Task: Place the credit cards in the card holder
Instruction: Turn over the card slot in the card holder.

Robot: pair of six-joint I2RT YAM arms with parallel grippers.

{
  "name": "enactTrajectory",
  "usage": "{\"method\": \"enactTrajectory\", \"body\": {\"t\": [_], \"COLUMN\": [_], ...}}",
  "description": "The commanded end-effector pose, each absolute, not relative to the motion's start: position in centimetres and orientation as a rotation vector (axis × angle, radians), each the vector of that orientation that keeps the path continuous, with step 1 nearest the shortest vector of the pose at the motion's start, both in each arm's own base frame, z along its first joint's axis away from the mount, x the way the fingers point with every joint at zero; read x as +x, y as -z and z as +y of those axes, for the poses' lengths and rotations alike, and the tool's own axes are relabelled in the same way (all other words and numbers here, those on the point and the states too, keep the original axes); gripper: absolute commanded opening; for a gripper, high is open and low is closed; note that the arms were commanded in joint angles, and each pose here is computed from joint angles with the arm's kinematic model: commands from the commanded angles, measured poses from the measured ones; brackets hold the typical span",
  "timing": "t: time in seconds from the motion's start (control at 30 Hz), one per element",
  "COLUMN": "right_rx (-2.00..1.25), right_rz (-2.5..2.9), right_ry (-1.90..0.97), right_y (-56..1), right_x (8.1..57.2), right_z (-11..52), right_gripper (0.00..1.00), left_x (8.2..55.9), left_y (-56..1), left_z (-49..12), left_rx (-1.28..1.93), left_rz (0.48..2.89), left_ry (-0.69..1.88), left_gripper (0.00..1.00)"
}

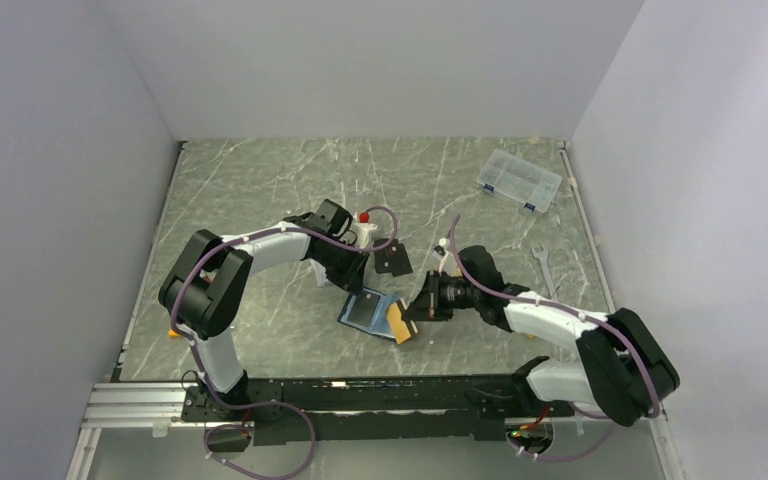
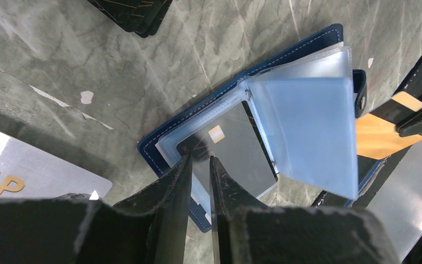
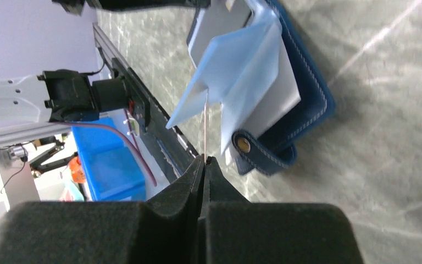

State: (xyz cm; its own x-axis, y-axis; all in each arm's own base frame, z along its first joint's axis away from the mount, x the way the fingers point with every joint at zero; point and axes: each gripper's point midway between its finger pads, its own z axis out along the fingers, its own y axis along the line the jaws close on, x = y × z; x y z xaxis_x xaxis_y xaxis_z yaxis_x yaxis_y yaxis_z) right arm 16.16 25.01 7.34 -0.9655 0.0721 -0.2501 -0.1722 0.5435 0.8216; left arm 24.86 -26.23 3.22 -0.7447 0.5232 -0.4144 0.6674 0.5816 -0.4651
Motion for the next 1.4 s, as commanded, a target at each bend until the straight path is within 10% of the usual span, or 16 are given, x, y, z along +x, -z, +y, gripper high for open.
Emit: {"method": "enactTrajectory", "body": {"t": [0.0, 0.5, 1.37], "right_rx": [-0.167, -0.139, -0.083], "right_rz": [2.414, 2.592, 2.555], "right_ry": [-1.439, -1.289, -1.427], "right_y": [-9.6, -4.8, -5.4], "right_x": [18.9, 20.4, 19.2], "right_z": [26.9, 28.5, 26.5], "right_gripper": [0.0, 0.0, 0.0], "left_x": [25.6, 27.5, 25.8], "left_y": [-6.4, -9.7, -1.4], "left_z": [-26.8, -23.5, -22.4], "left_rx": [1.015, 1.237, 2.169], "left_rz": [2.481, 2.275, 1.563], "left_ry": [0.969, 1.008, 0.296], "left_gripper": [0.24, 0.3, 0.42]}}
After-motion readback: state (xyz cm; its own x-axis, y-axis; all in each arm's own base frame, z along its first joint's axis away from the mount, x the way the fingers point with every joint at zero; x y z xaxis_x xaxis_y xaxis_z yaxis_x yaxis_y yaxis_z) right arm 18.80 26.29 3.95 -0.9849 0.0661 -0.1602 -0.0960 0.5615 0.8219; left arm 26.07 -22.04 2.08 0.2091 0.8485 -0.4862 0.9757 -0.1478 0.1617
